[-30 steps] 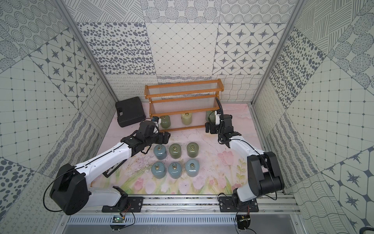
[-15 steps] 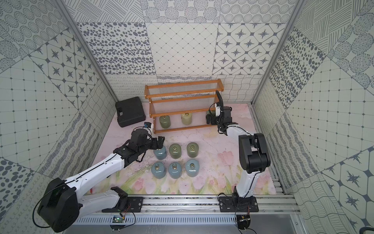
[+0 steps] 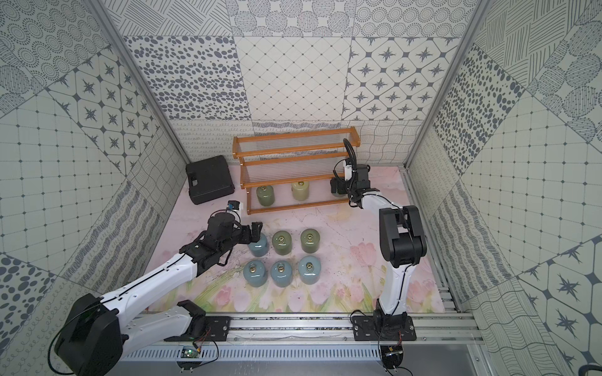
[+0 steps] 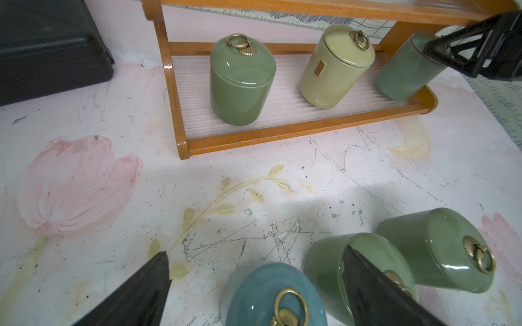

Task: Remove the tea canisters from the shelf
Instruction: Pick up the tea canister from the shelf.

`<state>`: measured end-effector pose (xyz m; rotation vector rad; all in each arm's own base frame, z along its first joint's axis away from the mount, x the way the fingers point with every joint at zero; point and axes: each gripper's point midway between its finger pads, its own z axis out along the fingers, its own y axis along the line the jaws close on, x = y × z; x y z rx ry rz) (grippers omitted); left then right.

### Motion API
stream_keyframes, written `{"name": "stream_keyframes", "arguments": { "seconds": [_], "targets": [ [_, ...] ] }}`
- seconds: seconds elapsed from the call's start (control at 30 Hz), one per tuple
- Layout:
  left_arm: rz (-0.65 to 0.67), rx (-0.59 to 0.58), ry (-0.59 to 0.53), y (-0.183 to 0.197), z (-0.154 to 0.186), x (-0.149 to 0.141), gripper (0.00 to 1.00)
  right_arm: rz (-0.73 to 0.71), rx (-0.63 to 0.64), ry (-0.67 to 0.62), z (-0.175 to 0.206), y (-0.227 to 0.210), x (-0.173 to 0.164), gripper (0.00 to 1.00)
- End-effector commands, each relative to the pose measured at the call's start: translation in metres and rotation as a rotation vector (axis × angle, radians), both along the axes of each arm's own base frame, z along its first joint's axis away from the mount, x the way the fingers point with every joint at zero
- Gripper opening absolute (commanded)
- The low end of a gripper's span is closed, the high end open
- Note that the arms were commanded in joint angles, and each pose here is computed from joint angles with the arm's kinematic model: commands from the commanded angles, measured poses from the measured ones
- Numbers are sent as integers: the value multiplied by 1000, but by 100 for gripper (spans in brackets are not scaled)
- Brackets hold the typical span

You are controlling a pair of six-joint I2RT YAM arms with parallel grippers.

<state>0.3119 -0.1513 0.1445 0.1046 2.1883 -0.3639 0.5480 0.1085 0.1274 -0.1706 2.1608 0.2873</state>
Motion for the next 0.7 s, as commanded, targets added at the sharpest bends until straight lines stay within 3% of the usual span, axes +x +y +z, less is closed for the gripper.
{"name": "stream_keyframes", "arguments": {
  "seconds": [0.0,0.67],
  "targets": [
    [16,-28,-63,-1,14,8,99,5,-19,-32,10,1,15,100],
    [20,-39,-50,1,5,3,100,3,-24,26,2,5,25,99]
  ]
}}
